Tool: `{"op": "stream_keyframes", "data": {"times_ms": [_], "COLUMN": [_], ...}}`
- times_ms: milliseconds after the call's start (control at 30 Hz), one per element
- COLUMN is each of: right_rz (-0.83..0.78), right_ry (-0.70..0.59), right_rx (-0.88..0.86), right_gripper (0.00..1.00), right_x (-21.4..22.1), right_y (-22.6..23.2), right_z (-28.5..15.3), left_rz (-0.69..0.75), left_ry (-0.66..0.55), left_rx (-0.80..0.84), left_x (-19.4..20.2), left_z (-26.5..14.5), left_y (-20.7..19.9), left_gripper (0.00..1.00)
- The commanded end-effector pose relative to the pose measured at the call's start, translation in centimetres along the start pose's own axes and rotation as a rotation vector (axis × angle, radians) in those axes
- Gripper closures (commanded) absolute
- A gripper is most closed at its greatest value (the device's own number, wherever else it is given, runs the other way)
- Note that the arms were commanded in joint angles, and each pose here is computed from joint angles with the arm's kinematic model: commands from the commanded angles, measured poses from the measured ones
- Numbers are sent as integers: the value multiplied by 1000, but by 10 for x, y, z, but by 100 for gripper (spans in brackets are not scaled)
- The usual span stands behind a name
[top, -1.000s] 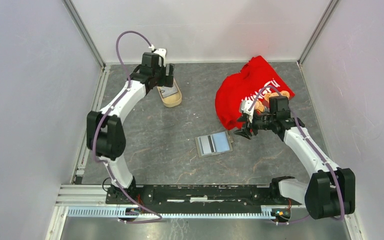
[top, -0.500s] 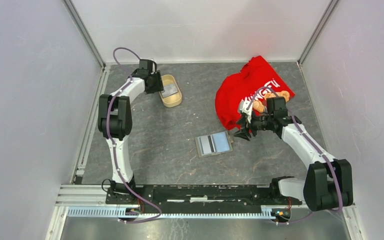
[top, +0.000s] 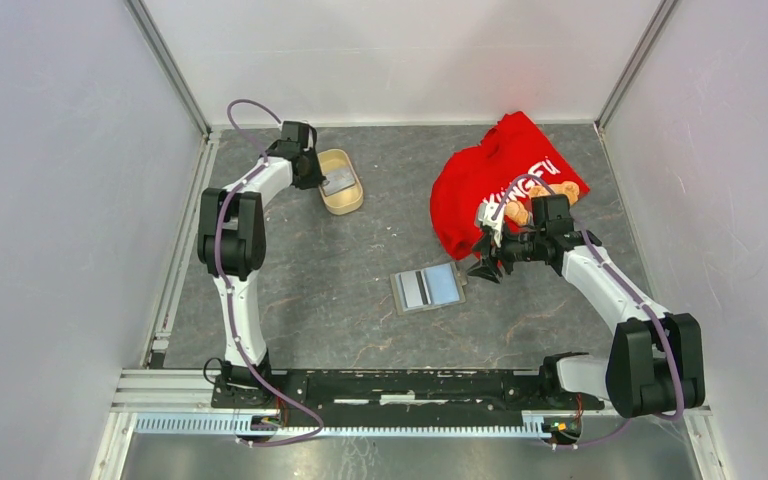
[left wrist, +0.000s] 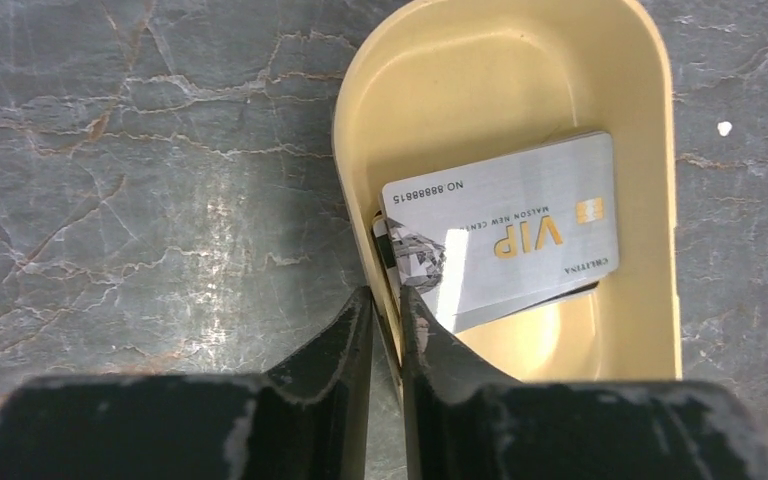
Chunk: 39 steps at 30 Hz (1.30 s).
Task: Put the credit cards into the card holder
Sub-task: Move the storage box to the center of the board.
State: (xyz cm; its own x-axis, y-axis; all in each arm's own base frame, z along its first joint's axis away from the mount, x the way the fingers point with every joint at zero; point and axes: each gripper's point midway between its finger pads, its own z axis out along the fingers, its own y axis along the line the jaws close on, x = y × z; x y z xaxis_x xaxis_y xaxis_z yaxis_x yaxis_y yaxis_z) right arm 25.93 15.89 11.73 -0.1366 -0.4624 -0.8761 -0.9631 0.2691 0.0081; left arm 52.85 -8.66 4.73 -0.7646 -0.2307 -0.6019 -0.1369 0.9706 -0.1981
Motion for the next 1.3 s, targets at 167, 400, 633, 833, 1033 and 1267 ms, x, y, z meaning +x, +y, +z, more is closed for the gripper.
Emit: {"op": "stream_keyframes", "data": {"times_ms": [167, 400, 633, 833, 1033, 1267], "right_rz": [-31, -43, -49, -52, -48, -48], "right_ry": [-19, -32, -46, -55, -57, -55], "right_rx": [-17, -26, -39, -50, -57, -59], "right_gripper": [35, 35, 34, 34, 34, 34], "right_x": [-9, -14, -17, -19, -18, -18], "right_y": [1, 4, 7, 10, 11, 11], "right_z": [-2, -4, -5, -5, -5, -4], "left_rz": [16, 81, 182, 195, 182, 188], "left_ry": [28, 101, 189, 269, 240, 190], "left_rx": [10, 64, 29, 35, 3, 9], "left_x": [12, 44, 96, 168, 207, 210], "left_z": [-18, -55, -102, -137, -166, -178], "left_y": [1, -5, 5, 0, -3, -11], "left_gripper": [92, 94, 94, 93, 93, 76]}}
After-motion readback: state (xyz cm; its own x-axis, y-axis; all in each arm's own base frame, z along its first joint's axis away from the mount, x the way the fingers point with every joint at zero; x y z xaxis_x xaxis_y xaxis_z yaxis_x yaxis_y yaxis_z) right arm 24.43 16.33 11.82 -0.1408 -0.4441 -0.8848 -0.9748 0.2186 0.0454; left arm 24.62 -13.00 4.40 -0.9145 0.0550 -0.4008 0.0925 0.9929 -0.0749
